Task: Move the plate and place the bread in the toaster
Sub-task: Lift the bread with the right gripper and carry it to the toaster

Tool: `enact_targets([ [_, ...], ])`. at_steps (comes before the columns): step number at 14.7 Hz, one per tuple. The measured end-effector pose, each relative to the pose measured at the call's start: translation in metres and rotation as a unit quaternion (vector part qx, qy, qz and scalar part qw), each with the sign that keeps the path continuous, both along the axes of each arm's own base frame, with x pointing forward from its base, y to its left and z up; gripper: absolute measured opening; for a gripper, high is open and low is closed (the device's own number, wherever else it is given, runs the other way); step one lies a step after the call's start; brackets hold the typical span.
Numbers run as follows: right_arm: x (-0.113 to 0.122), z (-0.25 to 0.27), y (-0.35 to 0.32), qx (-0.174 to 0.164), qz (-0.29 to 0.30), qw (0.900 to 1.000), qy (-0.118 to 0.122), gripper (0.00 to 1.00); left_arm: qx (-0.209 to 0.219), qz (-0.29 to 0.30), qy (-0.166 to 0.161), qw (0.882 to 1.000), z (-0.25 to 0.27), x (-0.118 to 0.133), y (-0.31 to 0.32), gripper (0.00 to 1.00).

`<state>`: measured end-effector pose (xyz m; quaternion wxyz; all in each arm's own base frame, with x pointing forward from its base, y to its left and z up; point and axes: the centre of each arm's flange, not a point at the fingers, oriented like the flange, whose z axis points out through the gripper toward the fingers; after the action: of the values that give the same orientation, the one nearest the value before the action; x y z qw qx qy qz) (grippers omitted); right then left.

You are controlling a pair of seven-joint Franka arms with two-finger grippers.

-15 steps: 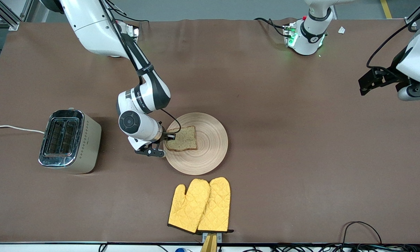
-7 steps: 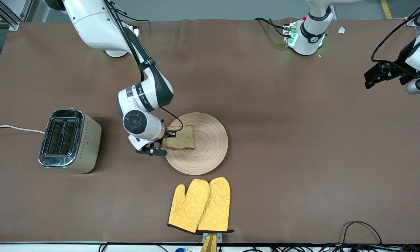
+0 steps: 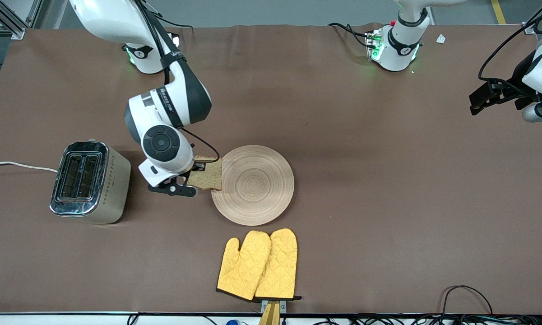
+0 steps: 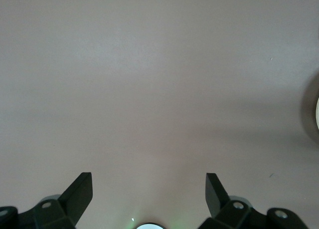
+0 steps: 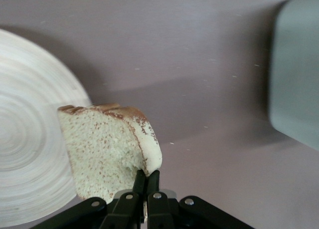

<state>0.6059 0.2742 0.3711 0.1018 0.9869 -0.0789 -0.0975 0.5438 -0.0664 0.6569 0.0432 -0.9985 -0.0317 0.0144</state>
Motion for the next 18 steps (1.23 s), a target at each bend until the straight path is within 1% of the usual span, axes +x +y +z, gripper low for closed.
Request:
enact_targets([
  [2, 0.006, 0.013, -0.019, -0.035, -0.004, 0.999, 0.002, 0.04, 0.0, 0.0, 0.0, 1.0, 0.0, 0.0, 0.0, 1.0],
  [4, 0.004, 0.031, -0.031, -0.082, -0.002, 0.996, 0.019, 0.04, 0.0, 0.0, 0.0, 1.0, 0.0, 0.0, 0.0, 1.0],
  [6, 0.001, 0.052, -0.042, -0.131, -0.003, 0.991, 0.031, 0.04, 0.0, 0.001, 0.0, 1.0, 0.0, 0.0, 0.001, 1.0],
  [8, 0.001, 0.066, -0.055, -0.181, -0.003, 0.983, 0.027, 0.04, -0.003, 0.001, 0.0, 1.0, 0.0, 0.0, 0.0, 1.0],
  [11, 0.006, 0.075, -0.08, -0.261, -0.003, 0.965, 0.014, 0.04, -0.005, 0.001, 0.0, 1.0, 0.0, 0.0, 0.0, 1.0],
  [13, 0.012, 0.079, -0.098, -0.304, -0.003, 0.953, 0.006, 0.04, -0.005, 0.001, 0.0, 1.0, 0.0, 0.0, 0.0, 1.0],
  [16, 0.017, 0.076, -0.121, -0.378, 0.014, 0.926, 0.003, 0.04, -0.008, 0.0, 0.002, 1.0, -0.002, 0.001, -0.001, 1.0],
  [18, 0.018, 0.063, -0.133, -0.411, 0.024, 0.911, 0.009, 0.04, -0.011, 0.0, 0.003, 1.0, -0.002, 0.001, -0.001, 1.0],
])
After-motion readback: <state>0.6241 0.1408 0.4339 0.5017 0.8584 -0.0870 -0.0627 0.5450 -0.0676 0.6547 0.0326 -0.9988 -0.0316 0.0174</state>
